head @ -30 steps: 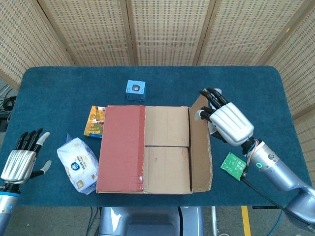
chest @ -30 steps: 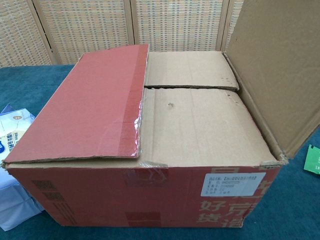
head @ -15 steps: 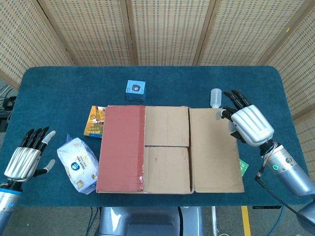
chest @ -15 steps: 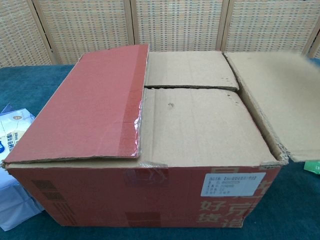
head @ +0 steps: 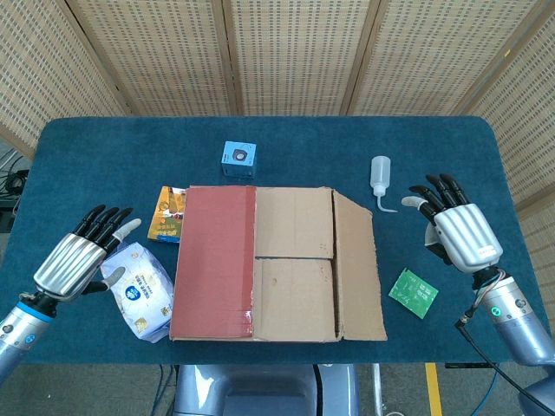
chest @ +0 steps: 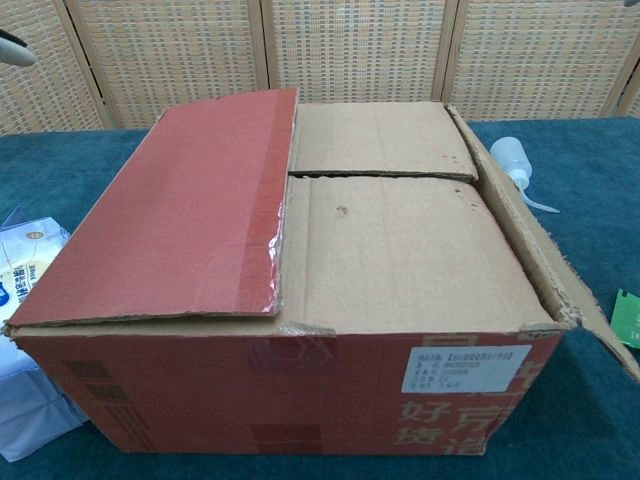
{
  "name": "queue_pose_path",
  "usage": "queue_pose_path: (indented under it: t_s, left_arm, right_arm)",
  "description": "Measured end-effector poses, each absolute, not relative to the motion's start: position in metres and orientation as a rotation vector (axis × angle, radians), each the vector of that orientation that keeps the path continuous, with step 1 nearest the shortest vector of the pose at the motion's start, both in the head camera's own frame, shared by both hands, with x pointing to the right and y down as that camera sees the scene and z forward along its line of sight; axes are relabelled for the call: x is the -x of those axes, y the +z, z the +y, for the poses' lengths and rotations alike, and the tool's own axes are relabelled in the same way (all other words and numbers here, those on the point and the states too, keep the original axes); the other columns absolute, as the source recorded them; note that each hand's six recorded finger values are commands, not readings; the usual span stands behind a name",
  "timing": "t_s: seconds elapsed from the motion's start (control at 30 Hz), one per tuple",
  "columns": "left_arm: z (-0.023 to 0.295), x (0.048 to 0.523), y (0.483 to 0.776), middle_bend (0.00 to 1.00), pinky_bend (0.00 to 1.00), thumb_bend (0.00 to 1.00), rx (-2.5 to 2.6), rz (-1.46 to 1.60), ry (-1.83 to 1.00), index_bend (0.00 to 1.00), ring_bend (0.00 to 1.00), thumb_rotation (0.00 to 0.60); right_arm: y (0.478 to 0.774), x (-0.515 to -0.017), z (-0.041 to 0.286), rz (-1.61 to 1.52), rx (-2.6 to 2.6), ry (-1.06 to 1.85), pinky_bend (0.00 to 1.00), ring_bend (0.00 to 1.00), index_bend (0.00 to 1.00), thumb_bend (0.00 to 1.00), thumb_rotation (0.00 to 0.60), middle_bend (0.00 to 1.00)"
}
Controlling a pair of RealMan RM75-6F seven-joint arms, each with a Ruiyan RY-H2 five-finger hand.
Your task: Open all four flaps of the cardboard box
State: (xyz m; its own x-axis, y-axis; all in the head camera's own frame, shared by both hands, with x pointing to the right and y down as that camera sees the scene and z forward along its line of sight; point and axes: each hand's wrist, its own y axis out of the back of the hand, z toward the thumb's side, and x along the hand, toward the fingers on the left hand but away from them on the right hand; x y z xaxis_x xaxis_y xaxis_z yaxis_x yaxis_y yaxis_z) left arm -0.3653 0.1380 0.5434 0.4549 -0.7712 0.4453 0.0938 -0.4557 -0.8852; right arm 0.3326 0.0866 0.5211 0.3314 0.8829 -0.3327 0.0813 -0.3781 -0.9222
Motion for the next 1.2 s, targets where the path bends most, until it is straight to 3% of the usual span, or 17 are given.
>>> queue_pose_path:
  t_s: [0.2,0.37,0.67,1.0,1.2]
  left_arm:
    - [0.123,0.336,0.536,0.00,0.00,0.68,1.812,0.481,-1.055,0.07,0.00,0.520]
    - [0.111,0.300,0.532,0.00,0.00,0.82,1.861,0.346,-0.959,0.07,0.00,0.522]
    - [0.096,0.231,0.527,0.01,0.00,0.87,1.922,0.180,-0.795,0.11,0.00,0.521]
    - [0.089,0.170,0.537,0.15,0.00,0.92,2.014,0.109,-0.715,0.23,0.03,0.521]
    - [0.095,0.149,0.547,0.19,0.00,0.95,2.064,0.093,-0.695,0.27,0.05,0.521]
  right_arm:
    - [0.525,-0.344,0.104,-0.904,1.679,1.187,0.00,0.00,0.20,1.00,0.600,0.15]
    - [0.530,-0.349,0.119,-0.923,1.651,1.211,0.00,0.00,0.20,1.00,0.600,0.15]
    - [0.533,-0.357,0.134,-0.965,1.619,1.233,0.00,0.00,0.20,1.00,0.600,0.15]
    - [0.532,-0.362,0.136,-0.978,1.610,1.239,0.00,0.00,0.20,1.00,0.600,0.15]
    - [0.532,-0.366,0.136,-0.987,1.607,1.248,0.00,0.00,0.20,1.00,0.600,0.15]
